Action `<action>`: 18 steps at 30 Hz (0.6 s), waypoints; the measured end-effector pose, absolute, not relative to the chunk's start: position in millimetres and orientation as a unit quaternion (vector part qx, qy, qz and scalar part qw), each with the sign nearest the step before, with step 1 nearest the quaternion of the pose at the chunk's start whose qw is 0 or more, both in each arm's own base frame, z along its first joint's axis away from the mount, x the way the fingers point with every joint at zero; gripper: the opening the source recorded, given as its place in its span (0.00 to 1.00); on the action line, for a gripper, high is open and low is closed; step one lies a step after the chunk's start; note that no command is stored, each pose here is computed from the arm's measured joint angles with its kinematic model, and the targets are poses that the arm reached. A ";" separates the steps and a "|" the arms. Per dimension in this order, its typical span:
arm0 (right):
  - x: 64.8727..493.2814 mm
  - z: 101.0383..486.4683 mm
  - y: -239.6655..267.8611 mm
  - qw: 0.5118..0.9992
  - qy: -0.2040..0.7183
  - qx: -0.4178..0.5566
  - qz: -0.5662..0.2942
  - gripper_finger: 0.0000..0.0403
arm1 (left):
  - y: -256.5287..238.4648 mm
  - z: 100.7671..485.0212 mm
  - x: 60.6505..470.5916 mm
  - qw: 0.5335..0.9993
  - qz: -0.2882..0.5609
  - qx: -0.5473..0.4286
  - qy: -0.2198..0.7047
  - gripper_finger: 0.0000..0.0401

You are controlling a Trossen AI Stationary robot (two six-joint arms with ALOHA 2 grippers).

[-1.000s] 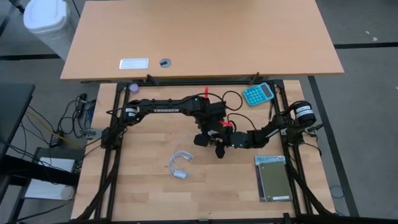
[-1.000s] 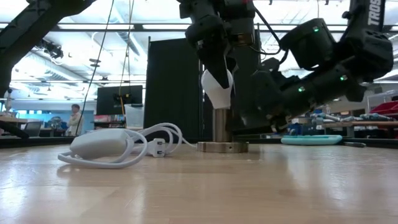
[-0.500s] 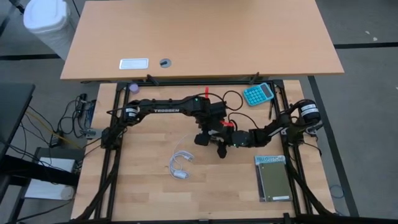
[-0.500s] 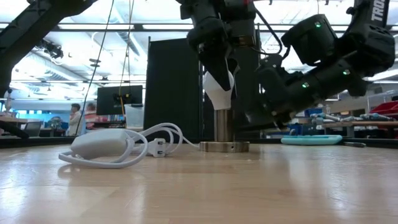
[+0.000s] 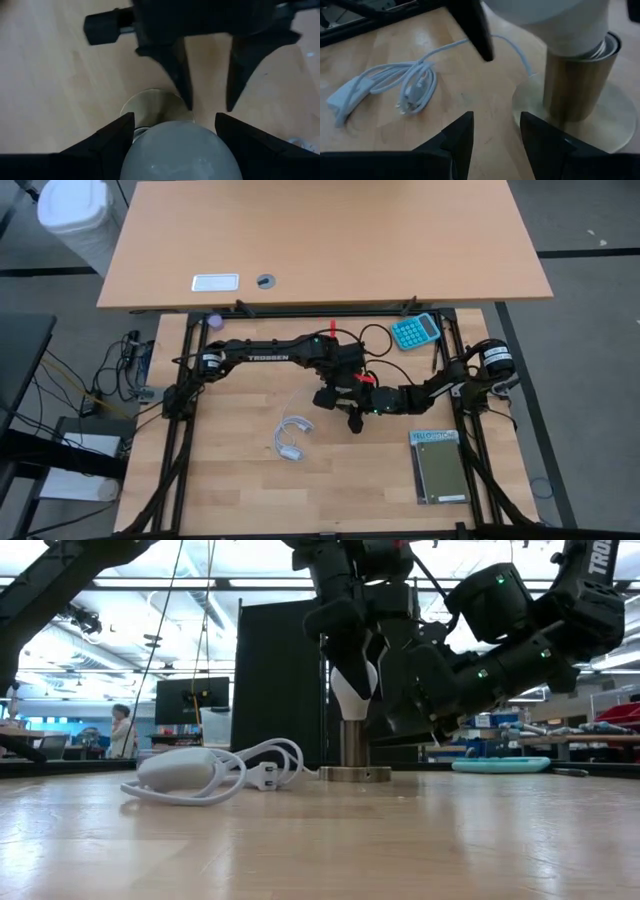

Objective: Screw lightbulb
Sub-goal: Insert the lightbulb into the socket

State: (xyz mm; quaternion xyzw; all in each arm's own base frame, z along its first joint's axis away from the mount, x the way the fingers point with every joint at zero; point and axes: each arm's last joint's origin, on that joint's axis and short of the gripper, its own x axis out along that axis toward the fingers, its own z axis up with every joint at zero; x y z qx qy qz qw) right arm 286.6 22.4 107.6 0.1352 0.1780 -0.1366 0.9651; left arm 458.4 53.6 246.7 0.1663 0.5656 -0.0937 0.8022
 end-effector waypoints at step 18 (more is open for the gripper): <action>287.4 109.7 22.5 0.967 0.167 0.142 -0.132 0.39 | 60.3 245.1 459.1 0.778 -0.022 0.233 0.583 0.82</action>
